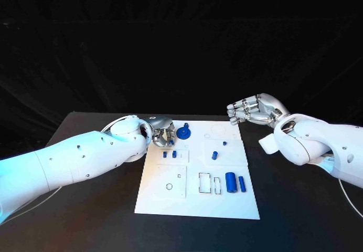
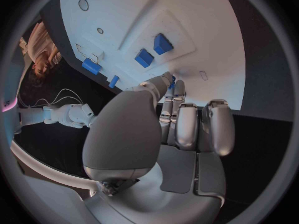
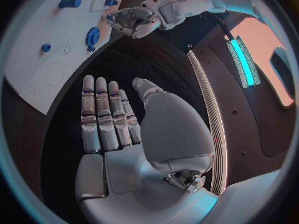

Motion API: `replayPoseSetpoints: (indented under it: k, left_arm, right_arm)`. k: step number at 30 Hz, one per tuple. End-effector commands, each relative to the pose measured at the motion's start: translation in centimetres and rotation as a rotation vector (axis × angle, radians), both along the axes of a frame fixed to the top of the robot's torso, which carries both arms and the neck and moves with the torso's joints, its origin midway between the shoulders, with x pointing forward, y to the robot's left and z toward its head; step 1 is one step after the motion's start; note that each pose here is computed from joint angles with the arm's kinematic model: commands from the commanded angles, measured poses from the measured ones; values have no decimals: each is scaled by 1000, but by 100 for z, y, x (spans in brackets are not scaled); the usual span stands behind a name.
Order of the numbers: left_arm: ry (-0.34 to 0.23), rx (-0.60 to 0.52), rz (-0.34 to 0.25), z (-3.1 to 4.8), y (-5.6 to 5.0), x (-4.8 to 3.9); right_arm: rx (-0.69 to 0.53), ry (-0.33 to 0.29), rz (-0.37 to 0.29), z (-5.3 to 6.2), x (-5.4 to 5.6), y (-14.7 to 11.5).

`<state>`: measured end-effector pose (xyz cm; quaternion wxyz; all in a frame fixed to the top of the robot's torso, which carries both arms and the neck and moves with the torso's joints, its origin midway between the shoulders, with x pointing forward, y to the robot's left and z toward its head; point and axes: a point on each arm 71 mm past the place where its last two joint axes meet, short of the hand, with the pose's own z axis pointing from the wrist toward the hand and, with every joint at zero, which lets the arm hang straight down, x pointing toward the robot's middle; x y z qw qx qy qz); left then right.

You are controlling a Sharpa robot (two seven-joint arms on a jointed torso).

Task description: Assemble the parts on the task board

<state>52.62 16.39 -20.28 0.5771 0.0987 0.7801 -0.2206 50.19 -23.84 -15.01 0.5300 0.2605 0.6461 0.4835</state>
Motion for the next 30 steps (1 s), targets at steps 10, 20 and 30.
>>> replayPoseSetpoints:
  k: [10,20,30]
  left_arm:
    - [32,24,-17,-32,-44,-18]
    - [43,34,-16,-45,-52,-17]
    - [47,41,-6,-58,-43,-6]
  right_arm:
    - [-2,-12,15,6,-8,23]
    - [-2,-11,15,6,-10,23]
    - [-2,-11,17,6,-10,29]
